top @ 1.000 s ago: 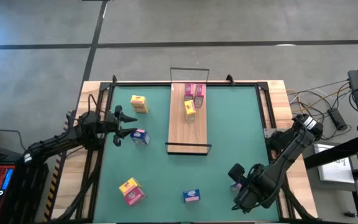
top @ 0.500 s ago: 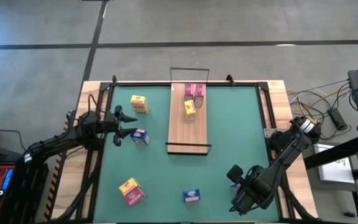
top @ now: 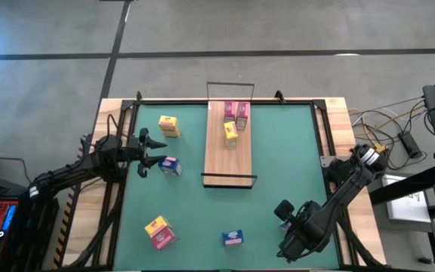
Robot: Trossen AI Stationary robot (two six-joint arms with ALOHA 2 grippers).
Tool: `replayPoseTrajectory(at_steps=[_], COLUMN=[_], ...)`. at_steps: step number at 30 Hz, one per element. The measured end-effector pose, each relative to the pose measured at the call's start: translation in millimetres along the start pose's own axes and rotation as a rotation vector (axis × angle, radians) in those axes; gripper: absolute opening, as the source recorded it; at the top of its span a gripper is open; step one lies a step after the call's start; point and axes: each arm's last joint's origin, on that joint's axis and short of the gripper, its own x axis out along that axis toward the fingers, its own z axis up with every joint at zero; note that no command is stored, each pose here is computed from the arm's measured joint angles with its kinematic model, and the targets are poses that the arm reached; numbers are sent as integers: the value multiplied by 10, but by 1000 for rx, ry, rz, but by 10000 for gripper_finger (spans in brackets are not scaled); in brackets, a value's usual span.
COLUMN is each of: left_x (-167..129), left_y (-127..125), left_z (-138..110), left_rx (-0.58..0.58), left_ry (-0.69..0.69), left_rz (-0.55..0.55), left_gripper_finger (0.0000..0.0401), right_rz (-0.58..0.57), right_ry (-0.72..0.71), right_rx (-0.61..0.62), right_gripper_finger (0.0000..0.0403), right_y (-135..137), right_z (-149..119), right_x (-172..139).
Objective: Stack cereal on shelf
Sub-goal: Put the bottom right blue cereal box on the shelf
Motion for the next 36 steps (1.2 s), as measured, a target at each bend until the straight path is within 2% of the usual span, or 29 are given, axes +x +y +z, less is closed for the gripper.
replayPoseTrajectory(at_steps=[6,14,18,23,28,36], left_x=[0,0,0,0,0,0], left_y=[0,0,0,0,0,0], left_z=[0,1,1,1,1,1], left_rx=[0,0,0,0,0,0], left_ry=[0,0,0,0,0,0], left_rz=[0,0,0,0,0,0], left_gripper_finger=[204,204,204,204,204,204], right_rz=[0,17,33,73,144,306], right_ry=[-18,-13,-23,-85,-180,-295], right_rx=[-1,-67,-131,-236,-408,-793], right_gripper_finger=[340,288,281,290,290,282], right_y=[1,6,11,25,52,109], right_z=[-17,-22,-13,41,113,267], right_x=[34,34,33,29,13,-149])
